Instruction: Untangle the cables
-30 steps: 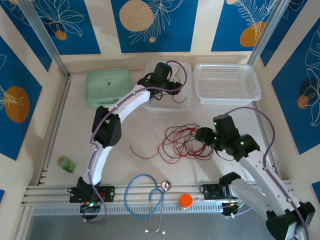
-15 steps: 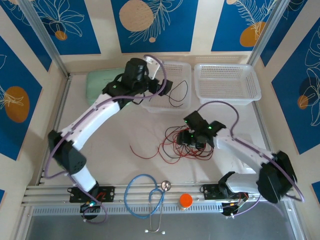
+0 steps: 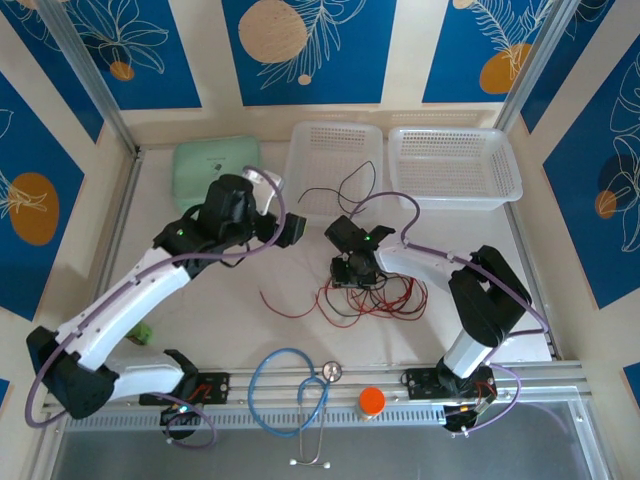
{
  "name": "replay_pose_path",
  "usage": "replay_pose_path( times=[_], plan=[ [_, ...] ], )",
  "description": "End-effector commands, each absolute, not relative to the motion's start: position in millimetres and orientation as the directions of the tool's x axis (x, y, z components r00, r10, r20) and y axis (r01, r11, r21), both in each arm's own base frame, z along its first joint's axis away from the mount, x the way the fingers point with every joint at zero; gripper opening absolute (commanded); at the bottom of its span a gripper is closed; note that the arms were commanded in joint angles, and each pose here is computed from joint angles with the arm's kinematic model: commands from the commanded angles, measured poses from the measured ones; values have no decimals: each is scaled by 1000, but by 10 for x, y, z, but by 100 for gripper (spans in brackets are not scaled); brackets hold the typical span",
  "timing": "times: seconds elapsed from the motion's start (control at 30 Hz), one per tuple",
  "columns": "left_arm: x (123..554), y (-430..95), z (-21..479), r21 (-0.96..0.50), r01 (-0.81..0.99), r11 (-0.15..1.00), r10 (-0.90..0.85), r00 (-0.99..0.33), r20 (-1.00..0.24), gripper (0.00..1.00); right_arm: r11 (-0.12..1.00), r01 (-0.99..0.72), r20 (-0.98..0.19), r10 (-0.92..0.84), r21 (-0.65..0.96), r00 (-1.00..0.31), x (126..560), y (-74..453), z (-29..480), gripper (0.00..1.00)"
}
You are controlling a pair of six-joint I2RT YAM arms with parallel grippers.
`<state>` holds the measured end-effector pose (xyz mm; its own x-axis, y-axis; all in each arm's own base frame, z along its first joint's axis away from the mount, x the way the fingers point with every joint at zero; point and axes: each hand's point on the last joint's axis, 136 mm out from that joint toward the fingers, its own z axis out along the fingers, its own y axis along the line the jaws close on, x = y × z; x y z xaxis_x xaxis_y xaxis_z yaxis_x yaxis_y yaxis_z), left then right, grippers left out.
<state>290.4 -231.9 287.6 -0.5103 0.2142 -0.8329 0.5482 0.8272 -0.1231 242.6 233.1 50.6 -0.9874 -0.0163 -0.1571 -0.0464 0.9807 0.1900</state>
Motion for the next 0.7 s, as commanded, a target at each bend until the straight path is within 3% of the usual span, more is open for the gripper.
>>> replay_pose_path(
  times=[0.0,0.13,0.33,0.67],
  plan=[
    [2727,-2303,2719,-179,543,820,197,-562,-803,99,985,-41,-195,-8,170,-981,2486,2310,620,14],
    [2604,-2343,2471,-216,549,807,206,-605,-769,95,986,-44,-244,-3,161,-970,2505,2266,828,0],
    [2489,-2577,2108,-292,581,760,224,-655,-721,85,977,-53,-325,17,207,-946,2467,2173,1275,0],
    [2542,-3059,1644,-321,636,701,288,-665,-690,81,883,-105,-419,110,457,-901,2380,2066,2102,0]
  ],
)
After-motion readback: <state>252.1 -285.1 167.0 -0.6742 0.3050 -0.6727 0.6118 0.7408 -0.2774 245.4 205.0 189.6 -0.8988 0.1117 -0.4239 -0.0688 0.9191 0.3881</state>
